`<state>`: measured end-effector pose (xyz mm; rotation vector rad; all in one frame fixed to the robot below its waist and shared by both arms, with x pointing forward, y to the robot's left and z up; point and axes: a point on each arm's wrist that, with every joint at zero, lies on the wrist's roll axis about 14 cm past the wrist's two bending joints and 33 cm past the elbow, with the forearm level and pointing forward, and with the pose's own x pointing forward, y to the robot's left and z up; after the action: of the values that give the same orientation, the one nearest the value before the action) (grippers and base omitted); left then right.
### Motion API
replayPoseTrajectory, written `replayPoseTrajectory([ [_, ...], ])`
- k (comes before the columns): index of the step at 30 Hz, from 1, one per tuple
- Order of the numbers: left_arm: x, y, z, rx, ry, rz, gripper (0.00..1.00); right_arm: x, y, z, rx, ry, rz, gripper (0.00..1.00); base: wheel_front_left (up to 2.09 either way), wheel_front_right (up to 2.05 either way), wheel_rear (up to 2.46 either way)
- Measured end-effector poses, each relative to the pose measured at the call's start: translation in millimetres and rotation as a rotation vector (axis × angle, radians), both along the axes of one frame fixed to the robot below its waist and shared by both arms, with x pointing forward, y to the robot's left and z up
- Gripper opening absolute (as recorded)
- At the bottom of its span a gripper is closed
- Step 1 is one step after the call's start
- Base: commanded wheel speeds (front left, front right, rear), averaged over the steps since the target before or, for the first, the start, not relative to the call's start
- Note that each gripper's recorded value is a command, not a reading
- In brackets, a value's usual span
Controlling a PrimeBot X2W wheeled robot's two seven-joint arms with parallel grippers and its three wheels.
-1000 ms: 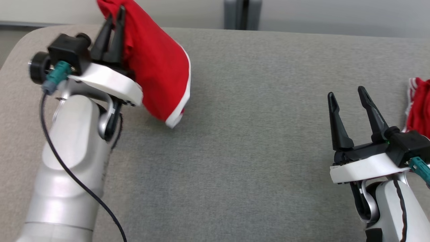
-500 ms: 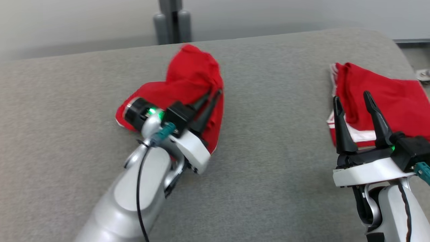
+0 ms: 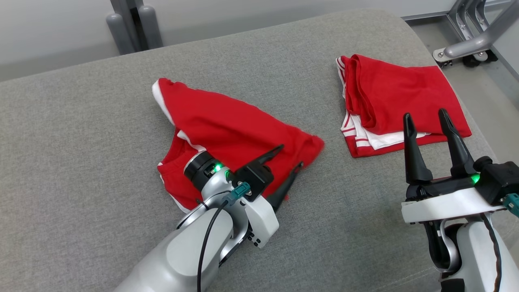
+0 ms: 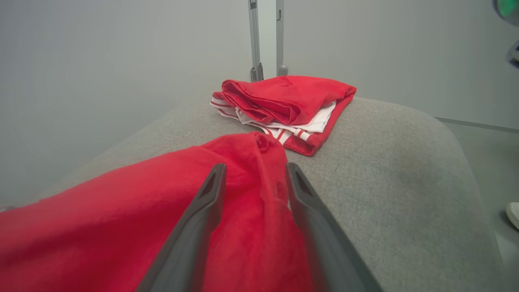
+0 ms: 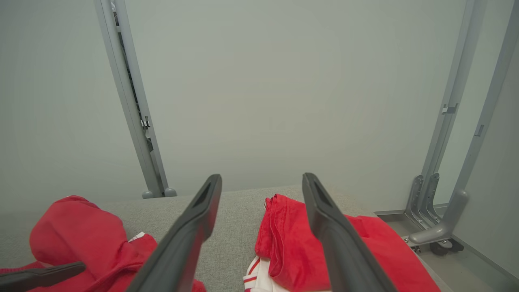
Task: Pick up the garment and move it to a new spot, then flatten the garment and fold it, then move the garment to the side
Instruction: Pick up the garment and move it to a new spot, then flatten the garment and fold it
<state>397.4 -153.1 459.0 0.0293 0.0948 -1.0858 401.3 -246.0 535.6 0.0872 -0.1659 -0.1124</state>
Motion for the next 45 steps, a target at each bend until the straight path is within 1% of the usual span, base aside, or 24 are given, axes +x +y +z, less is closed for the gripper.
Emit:
replayPoseTrajectory([
  [7, -1.9, 2.8, 7.0, -0.022, 0.014, 0.025, 1.0, 1.4, 1.6, 2.1, 0.008, -0.008, 0.005, 1.0, 0.0, 0.0, 0.0],
  [13, 26.8, 27.7, 38.3, -0.089, -0.027, 0.179, 1.0, 6.8, 17.6, 9.2, 0.002, -0.031, 0.05, 1.0, 0.0, 0.0, 0.0],
  [14, 26.8, 27.7, 38.3, -0.089, -0.027, 0.179, 1.0, 6.8, 17.6, 9.2, 0.002, -0.031, 0.05, 1.0, 0.0, 0.0, 0.0],
  [16, 39.2, 42.9, 52.3, -0.113, -0.058, 0.247, 1.0, 7.1, 23.1, 10.7, -0.001, -0.036, 0.065, 1.0, 0.0, 0.0, 0.0],
  [17, 49.0, 65.4, 59.2, -0.115, -0.088, 0.321, 1.0, 7.9, 29.4, 15.6, -0.005, -0.051, 0.083, 1.0, 0.0, 0.0, 0.0],
  [18, 49.0, 65.4, 59.2, -0.115, -0.088, 0.321, 1.0, 7.9, 29.4, 15.6, -0.005, -0.051, 0.083, 1.0, 0.0, 0.0, 0.0],
  [24, 63.0, 147.5, 69.4, -0.113, -0.147, 0.569, 1.0, 4.7, 49.5, 16.7, -0.014, -0.056, 0.136, 1.0, 0.0, 0.0, 0.0],
  [25, 62.0, 161.2, 71.2, -0.112, -0.16, 0.612, 1.0, 4.5, 53.5, 17.1, -0.015, -0.057, 0.147, 1.0, 0.0, 0.0, 0.0],
  [28, 50.0, 199.3, 62.6, -0.125, -0.13, 0.735, 1.0, 2.2, 62.1, 15.9, -0.016, -0.054, 0.17, 1.0, 0.0, 0.0, 0.0],
  [33, 24.4, 248.9, 52.2, -0.126, -0.112, 0.887, 1.0, -2.9, 77.2, 11.5, -0.014, -0.042, 0.212, 1.0, 0.0, 0.0, 0.0],
  [36, 9.3, 266.3, 45.9, -0.122, -0.103, 0.949, 1.0, -5.5, 85.9, 7.1, -0.012, -0.03, 0.236, 1.0, 0.0, 0.0, 0.0],
  [38, 1.0, 271.7, 41.2, -0.117, -0.093, 0.963, 1.0, -5.2, 92.1, 6.0, -0.014, -0.027, 0.255, 1.0, 0.0, 0.0, 0.0],
  [42, -2.8, 277.4, 42.5, -0.124, -0.097, 0.976, 1.0, -3.8, 106.0, 3.8, -0.02, -0.021, 0.301, 1.0, 0.0, 0.0, 0.0],
  [45, -2.1, 280.7, 42.2, -0.123, -0.098, 0.983, 1.0, 0.1, 126.8, 4.0, -0.027, -0.022, 0.371, 1.0, 0.0, 0.0, 0.0],
])
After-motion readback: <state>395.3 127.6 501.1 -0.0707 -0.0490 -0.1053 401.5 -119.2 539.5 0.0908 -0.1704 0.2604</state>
